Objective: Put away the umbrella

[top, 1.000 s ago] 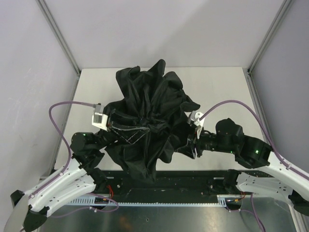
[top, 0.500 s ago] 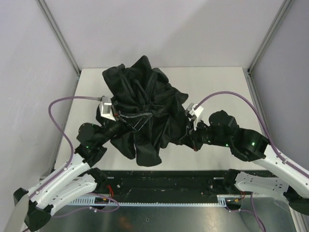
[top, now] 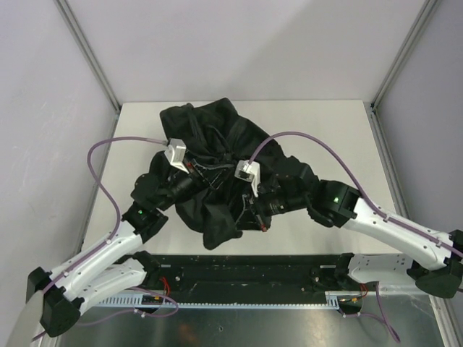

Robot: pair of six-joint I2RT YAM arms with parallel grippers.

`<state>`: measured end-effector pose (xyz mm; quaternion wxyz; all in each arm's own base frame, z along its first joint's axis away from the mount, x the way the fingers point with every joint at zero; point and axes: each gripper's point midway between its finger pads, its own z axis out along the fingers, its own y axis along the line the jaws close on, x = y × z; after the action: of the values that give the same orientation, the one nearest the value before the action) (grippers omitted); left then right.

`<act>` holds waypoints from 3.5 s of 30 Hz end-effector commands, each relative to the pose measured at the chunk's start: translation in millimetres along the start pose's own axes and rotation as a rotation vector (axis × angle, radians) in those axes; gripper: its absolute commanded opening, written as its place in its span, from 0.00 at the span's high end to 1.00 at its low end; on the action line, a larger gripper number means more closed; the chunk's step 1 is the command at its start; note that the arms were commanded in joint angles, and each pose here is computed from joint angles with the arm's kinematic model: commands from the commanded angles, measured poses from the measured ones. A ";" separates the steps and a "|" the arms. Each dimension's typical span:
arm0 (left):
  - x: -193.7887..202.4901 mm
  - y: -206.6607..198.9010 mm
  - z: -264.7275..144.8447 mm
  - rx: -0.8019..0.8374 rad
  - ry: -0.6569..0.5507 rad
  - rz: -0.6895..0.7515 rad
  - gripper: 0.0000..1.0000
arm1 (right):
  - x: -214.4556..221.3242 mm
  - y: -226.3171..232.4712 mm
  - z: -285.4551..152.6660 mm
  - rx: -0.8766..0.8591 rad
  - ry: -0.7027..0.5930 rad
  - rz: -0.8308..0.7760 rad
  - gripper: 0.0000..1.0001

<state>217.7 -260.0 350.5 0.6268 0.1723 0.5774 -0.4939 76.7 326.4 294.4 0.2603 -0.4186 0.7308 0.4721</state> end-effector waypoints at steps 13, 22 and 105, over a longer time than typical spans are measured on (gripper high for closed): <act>-27.4 -62.2 15.5 0.306 -0.003 -0.241 1.00 | -117.6 9.3 59.5 -0.295 -0.317 -0.165 1.00; -23.0 -78.1 4.1 0.423 0.035 -0.507 1.00 | -115.0 -48.3 55.2 0.042 -0.260 -0.198 0.88; -66.7 -157.9 -11.4 0.754 -0.131 -0.534 1.00 | -124.6 12.6 7.9 -0.263 -0.569 -0.288 0.10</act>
<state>113.6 -295.3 428.6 0.3943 0.1941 0.3951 -0.8067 111.9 365.3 371.4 0.3916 -0.4255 0.5129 0.6344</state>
